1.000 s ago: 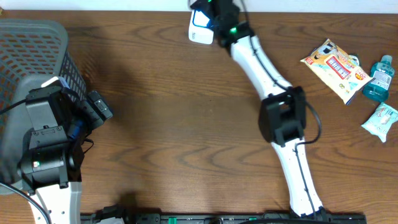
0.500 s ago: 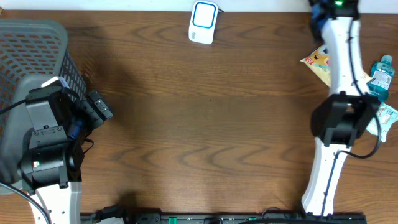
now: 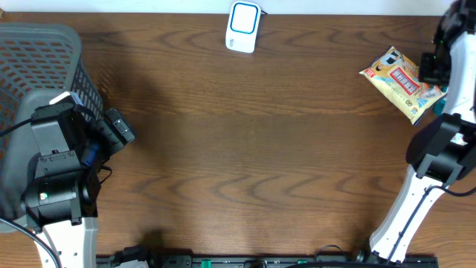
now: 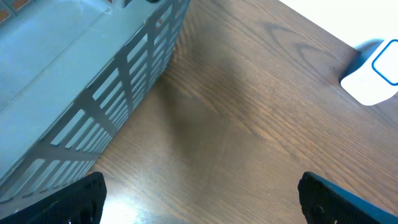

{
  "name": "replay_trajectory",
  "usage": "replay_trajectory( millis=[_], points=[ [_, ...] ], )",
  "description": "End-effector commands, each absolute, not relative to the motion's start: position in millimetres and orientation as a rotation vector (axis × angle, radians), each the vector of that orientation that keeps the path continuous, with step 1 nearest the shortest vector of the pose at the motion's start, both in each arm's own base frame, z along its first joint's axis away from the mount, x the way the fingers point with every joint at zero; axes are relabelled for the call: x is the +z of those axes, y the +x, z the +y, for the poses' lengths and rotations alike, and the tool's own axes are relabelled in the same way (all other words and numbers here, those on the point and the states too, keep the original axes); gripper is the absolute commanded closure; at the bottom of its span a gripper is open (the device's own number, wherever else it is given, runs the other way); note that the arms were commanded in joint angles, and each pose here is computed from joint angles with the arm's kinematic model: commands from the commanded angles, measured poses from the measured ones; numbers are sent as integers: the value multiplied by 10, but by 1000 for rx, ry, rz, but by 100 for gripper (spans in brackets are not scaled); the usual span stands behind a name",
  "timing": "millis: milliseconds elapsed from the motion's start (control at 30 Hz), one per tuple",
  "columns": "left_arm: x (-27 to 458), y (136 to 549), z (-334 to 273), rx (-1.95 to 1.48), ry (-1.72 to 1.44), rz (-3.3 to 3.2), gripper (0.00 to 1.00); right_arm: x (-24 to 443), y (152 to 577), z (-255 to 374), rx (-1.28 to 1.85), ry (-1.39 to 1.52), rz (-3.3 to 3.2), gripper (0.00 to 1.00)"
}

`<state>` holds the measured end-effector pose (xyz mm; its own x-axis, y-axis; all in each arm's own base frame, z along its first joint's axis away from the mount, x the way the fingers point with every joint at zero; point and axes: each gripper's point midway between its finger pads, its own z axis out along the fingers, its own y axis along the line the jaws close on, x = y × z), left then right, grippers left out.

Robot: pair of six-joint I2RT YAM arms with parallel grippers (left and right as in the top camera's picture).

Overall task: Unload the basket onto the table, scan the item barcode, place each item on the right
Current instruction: 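Carry the orange juice box right and release it near the mouthwash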

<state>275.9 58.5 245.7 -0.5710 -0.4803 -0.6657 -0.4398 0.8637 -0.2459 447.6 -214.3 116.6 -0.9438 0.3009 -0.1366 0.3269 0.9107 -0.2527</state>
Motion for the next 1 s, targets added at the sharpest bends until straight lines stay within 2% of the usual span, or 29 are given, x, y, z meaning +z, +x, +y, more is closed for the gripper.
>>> replay_trajectory(
  millis=[0,300,467,667,833,933,967],
  points=[
    [2474,2757,623,-55,-683,2248,2,1021,4334,-2217,-350,595,3006,99],
    [2474,2757,623,-55,-683,2248,2,668,4033,-2497,-333,744,3053,99],
    [2474,2757,623,-55,-683,2248,2,668,4018,-2522,-332,763,3047,81],
    [2474,2757,623,-55,-683,2248,2,728,3999,-2510,-334,783,3039,80],
    [2474,2757,623,-55,-683,2248,2,988,4010,-2506,-339,820,2969,73],
    [2474,2757,623,-55,-683,2248,2,1271,4025,-2480,-326,820,2900,61],
    [2474,2757,623,-55,-683,2248,2,1374,4030,-2461,-314,815,2877,47]
  ],
)
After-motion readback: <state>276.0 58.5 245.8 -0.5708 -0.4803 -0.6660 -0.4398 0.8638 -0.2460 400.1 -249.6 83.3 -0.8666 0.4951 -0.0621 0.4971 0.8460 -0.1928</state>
